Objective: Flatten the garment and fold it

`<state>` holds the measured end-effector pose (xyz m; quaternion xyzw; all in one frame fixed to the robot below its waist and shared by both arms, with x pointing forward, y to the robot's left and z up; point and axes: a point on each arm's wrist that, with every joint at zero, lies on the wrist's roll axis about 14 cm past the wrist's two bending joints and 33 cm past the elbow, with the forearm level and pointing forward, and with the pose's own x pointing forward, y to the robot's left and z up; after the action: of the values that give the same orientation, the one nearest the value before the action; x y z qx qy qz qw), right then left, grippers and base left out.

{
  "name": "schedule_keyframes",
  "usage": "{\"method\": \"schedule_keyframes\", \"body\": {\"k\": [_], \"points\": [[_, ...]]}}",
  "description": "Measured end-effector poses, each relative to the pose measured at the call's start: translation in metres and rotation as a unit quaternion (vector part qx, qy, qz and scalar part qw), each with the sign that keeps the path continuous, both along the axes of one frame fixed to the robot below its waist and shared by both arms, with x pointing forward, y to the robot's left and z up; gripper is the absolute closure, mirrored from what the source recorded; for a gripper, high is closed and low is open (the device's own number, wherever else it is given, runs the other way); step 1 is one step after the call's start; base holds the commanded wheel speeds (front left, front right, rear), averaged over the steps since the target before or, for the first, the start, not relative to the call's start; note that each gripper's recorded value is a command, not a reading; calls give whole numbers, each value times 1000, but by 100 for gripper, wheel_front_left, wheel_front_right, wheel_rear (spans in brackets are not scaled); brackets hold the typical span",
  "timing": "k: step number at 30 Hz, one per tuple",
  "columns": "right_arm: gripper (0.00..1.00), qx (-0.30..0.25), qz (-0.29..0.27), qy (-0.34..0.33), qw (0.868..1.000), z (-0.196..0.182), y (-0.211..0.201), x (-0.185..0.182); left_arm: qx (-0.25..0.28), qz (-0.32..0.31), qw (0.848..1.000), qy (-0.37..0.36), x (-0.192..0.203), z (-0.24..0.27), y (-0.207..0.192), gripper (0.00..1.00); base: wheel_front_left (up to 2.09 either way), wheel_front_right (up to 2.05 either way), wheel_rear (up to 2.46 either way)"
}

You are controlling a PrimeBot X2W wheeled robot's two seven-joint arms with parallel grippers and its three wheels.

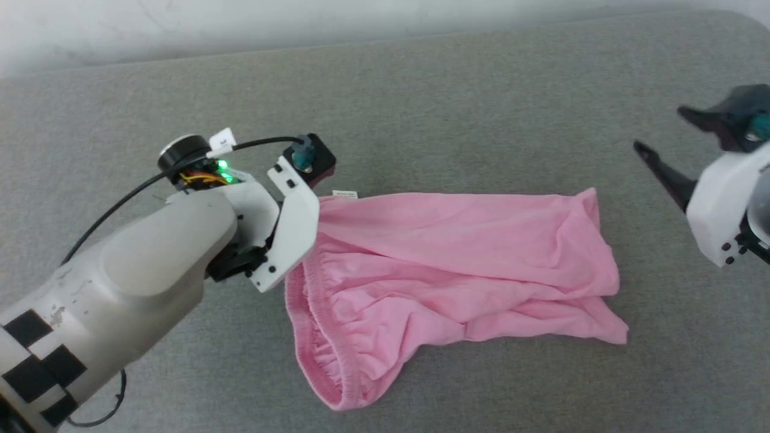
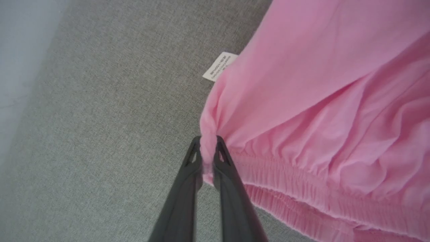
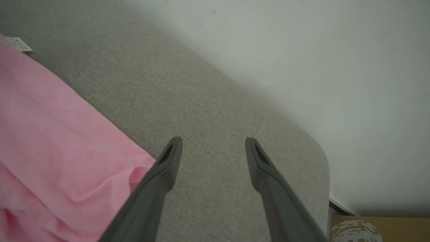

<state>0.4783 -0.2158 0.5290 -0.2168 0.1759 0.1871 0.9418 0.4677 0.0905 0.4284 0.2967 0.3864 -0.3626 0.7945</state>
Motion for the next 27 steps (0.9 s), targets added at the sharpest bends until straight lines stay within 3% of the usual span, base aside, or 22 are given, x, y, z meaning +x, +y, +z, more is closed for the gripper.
{"method": "schedule_keyframes", "body": {"k": [5,8,16,22,23,24,27], "points": [[0,-39,6,172,984,-49,9,-2,-13,-4,1000,3,-3,-4,-5,100,0,0,0],[0,-32,6,231,972,-71,18,2,-20,-3,1000,4,-1,-7,-7,100,0,0,0],[0,-17,13,322,946,-143,45,-4,-31,6,999,8,1,-17,-3,100,0,0,0],[0,-15,25,337,941,-160,50,-8,-32,13,999,9,0,-21,3,100,0,0,0],[30,-15,27,330,943,-159,50,-8,-34,14,999,7,1,-21,3,100,0,0,0],[100,-13,30,320,947,-158,50,-7,-35,15,999,4,1,-20,4,100,0,0,0],[100,4,38,289,957,-150,54,-5,-46,18,999,-6,1,-14,4,100,0,0,0]]}}
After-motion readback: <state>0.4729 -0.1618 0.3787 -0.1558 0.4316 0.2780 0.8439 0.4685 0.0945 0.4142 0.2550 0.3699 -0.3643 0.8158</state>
